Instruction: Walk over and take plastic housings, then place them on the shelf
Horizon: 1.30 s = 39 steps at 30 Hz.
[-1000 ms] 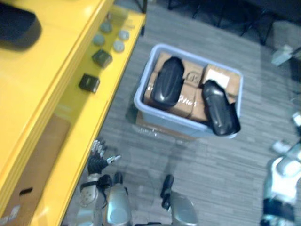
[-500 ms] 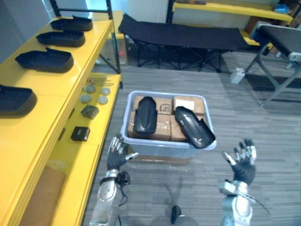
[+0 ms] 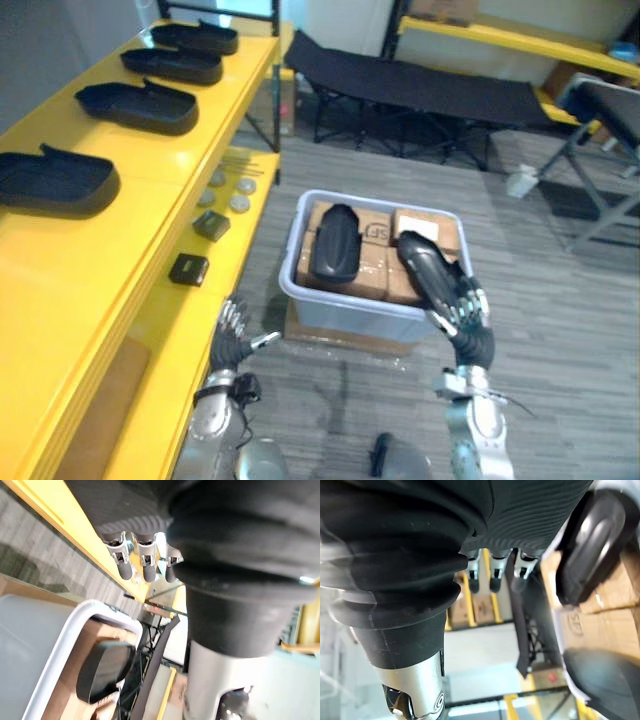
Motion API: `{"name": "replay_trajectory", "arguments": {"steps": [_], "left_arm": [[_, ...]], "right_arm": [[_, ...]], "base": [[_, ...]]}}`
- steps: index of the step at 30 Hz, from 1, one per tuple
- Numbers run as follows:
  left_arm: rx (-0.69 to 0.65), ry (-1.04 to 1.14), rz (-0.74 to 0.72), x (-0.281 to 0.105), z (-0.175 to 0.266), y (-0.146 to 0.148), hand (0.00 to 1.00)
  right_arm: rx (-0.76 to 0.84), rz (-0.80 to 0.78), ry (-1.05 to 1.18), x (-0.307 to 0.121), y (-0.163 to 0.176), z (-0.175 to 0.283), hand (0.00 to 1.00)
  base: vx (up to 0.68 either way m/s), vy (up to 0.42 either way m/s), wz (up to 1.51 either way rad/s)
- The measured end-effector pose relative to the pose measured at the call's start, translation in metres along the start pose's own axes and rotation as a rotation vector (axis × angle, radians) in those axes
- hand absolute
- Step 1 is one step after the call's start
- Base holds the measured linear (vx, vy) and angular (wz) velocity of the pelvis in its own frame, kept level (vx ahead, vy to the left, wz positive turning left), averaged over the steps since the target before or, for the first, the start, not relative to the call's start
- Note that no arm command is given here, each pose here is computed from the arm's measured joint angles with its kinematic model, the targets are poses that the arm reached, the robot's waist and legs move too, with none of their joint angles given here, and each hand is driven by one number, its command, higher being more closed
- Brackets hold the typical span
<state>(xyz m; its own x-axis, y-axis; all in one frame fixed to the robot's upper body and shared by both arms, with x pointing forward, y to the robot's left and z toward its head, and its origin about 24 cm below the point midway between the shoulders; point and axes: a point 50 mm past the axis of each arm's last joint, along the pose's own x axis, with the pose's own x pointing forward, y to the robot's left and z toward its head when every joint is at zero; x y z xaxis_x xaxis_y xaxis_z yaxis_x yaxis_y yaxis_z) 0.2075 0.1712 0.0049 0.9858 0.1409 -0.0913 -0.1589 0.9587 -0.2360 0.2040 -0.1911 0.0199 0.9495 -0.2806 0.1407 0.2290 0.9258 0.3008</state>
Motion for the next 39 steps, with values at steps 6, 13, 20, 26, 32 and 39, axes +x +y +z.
{"name": "replay_trajectory", "arguments": {"steps": [6,13,20,26,32,39], "left_arm": [[-0.03,0.025,0.068,-0.003,-0.007,0.018,0.0],[-0.182,0.199,0.097,-0.027,-0.048,-0.009,0.0],[-0.103,0.207,0.015,-0.025,-0.049,-0.005,0.0],[-0.002,0.175,-0.017,-0.016,-0.041,0.0,0.0],[0.035,0.156,0.08,-0.018,-0.037,0.024,0.0],[0.042,0.102,0.15,-0.021,-0.03,0.041,0.0]], "right_arm": [[0.03,0.018,0.016,0.003,-0.006,0.001,0.0],[-0.063,0.123,0.071,0.001,-0.021,0.004,0.0],[-0.112,0.23,0.045,-0.004,0.003,0.001,0.0],[-0.112,0.241,-0.179,0.019,0.03,0.038,0.0],[-0.111,0.226,-0.241,0.024,0.031,0.051,0.0],[-0.21,-0.067,-0.348,0.031,0.002,0.077,0.0]], "base": [[0.25,-0.351,0.64],[0.17,-0.287,0.07],[0.21,0.017,0.13],[0.11,0.031,0.26],[0.08,-0.021,0.17],[0.06,0.001,-0.08]]}}
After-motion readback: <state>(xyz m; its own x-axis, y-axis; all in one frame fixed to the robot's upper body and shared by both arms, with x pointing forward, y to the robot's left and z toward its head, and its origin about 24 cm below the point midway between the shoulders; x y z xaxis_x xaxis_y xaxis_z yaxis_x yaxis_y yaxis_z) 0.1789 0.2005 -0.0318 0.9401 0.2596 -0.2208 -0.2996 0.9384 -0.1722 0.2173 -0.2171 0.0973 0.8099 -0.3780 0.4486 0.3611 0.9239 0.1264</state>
